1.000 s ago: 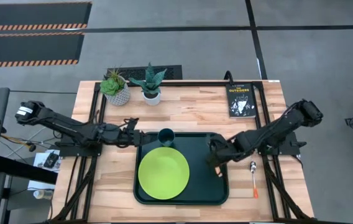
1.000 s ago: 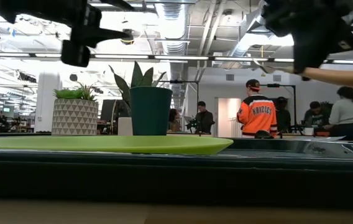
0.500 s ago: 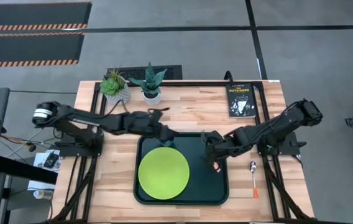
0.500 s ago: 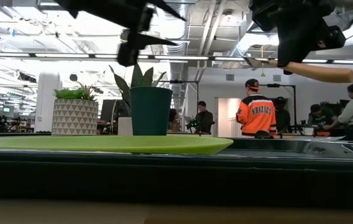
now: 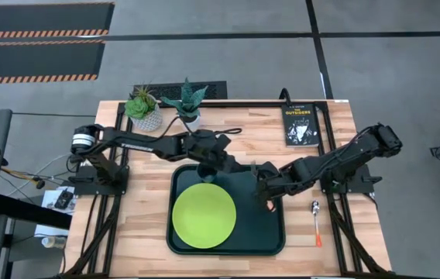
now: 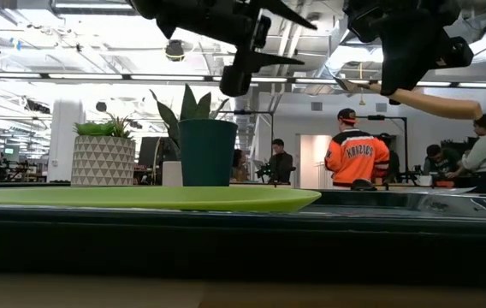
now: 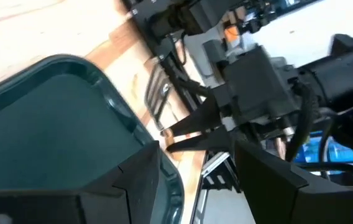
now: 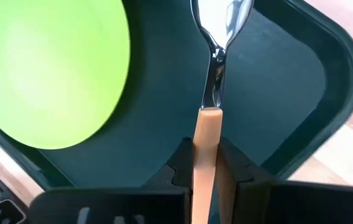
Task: Pick and place plate/cup/fork/spoon on tray
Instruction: Put the orange fork on the black serving tray to the right of the green plate
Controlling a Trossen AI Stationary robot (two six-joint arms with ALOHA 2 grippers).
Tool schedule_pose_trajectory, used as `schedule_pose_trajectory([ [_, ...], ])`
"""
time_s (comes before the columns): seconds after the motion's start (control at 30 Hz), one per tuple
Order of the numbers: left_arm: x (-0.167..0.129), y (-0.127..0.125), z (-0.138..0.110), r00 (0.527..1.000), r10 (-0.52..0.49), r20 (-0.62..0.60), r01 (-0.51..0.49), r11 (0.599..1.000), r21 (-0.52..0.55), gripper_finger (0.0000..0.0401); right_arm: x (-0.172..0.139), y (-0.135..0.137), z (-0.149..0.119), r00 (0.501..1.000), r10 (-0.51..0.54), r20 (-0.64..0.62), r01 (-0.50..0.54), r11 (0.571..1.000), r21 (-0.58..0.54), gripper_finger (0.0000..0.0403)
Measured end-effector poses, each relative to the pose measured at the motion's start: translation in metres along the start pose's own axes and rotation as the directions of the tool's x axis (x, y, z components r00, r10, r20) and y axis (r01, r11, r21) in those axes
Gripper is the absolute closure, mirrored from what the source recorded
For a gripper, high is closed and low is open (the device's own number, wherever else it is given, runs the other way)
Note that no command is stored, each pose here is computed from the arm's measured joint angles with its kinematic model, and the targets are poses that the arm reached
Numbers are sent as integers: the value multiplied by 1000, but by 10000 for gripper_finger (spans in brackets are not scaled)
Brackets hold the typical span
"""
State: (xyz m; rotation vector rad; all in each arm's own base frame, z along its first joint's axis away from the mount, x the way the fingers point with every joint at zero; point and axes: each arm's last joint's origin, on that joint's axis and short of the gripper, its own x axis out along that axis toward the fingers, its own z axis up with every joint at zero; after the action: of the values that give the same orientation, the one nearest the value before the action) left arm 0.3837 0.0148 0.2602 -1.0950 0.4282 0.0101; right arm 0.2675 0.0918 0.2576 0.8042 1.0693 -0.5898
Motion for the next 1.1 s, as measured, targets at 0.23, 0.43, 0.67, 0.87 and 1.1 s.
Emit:
schedule_pose_trajectory([
  [0.23,3,2,0,1000,4,3,-4,1000,-14,209,-1,-2,-4,1000,-26,2,27,999,-31,363],
  [0.43,3,1,0,1000,6,13,-5,999,-45,209,-1,-2,-3,1000,-27,4,27,995,-91,363],
  [0.67,3,2,1,999,20,38,-18,999,-49,209,-1,-2,-3,1000,-29,3,29,990,-135,363],
  [0.87,3,3,2,998,31,46,-29,998,-47,209,0,-4,1,999,-35,8,36,983,-180,363],
  [1.1,2,9,4,996,79,42,-77,995,-60,209,1,-6,9,999,-36,17,39,974,-222,363],
])
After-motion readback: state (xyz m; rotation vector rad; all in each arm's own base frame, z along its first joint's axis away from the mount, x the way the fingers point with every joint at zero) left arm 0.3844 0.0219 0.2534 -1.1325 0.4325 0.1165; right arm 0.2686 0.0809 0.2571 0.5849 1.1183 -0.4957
